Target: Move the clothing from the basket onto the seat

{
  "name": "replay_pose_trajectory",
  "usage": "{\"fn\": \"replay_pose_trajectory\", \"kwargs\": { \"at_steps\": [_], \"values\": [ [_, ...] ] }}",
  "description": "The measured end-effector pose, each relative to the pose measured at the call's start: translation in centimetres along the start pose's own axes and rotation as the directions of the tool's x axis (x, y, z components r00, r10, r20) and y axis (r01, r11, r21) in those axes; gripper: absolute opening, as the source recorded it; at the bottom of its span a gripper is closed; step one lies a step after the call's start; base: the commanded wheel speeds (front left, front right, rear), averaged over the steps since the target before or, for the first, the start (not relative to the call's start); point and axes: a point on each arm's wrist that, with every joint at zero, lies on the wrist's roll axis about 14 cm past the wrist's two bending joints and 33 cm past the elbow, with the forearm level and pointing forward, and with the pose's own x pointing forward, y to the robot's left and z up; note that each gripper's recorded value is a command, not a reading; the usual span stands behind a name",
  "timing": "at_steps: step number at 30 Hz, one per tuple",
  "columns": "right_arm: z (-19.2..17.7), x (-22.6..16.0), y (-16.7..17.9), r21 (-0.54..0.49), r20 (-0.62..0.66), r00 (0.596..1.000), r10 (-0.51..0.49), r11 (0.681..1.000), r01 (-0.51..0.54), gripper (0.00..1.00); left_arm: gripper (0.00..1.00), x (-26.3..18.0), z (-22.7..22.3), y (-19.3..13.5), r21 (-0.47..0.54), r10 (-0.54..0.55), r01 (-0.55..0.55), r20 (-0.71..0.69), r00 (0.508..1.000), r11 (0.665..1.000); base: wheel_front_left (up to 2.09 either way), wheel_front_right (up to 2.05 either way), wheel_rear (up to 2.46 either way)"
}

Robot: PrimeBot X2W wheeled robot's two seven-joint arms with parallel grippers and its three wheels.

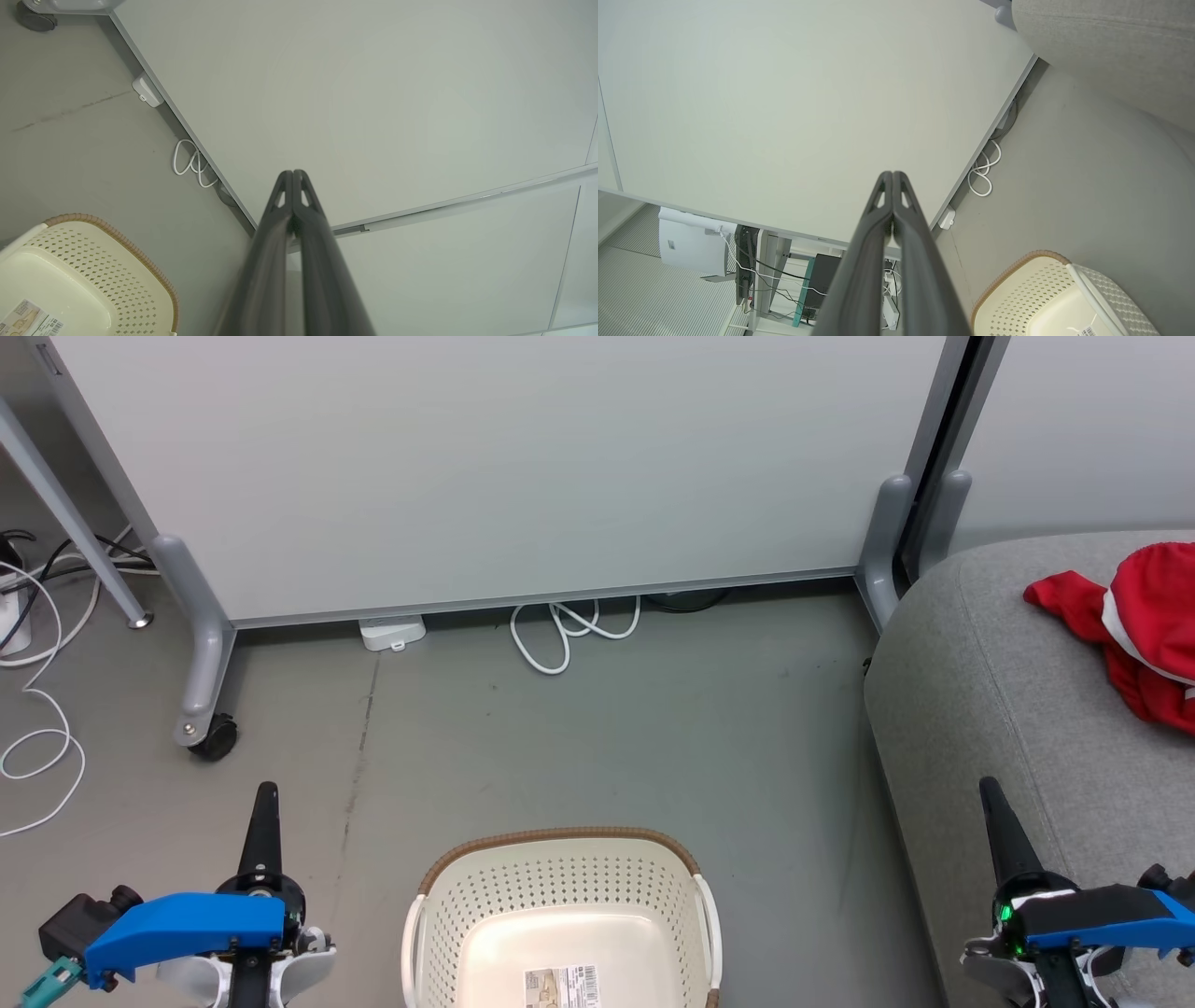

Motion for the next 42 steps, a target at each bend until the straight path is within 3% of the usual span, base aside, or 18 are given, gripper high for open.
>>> {"fn": "replay_pose_trajectory", "kwargs": {
  "at_steps": [22, 42],
  "values": [
    [0.7, -0.1, 1.0, 0.188, 0.01, 0.999, 0.037, 0.981, -0.038, 0.0, 0.0, 0.2, 0.2, -1.3, -0.184, -0.044, 0.041, -0.01, 0.999, 0.982, 0.0, 0.0, 0.0],
    [1.4, -0.5, 1.8, 0.335, 0.021, 0.997, 0.073, 0.939, -0.075, 0.0, 0.0, 0.4, 0.4, -2.5, -0.327, -0.092, 0.083, -0.014, 0.996, 0.941, 0.0, 0.0, 0.0]
  ]
}}
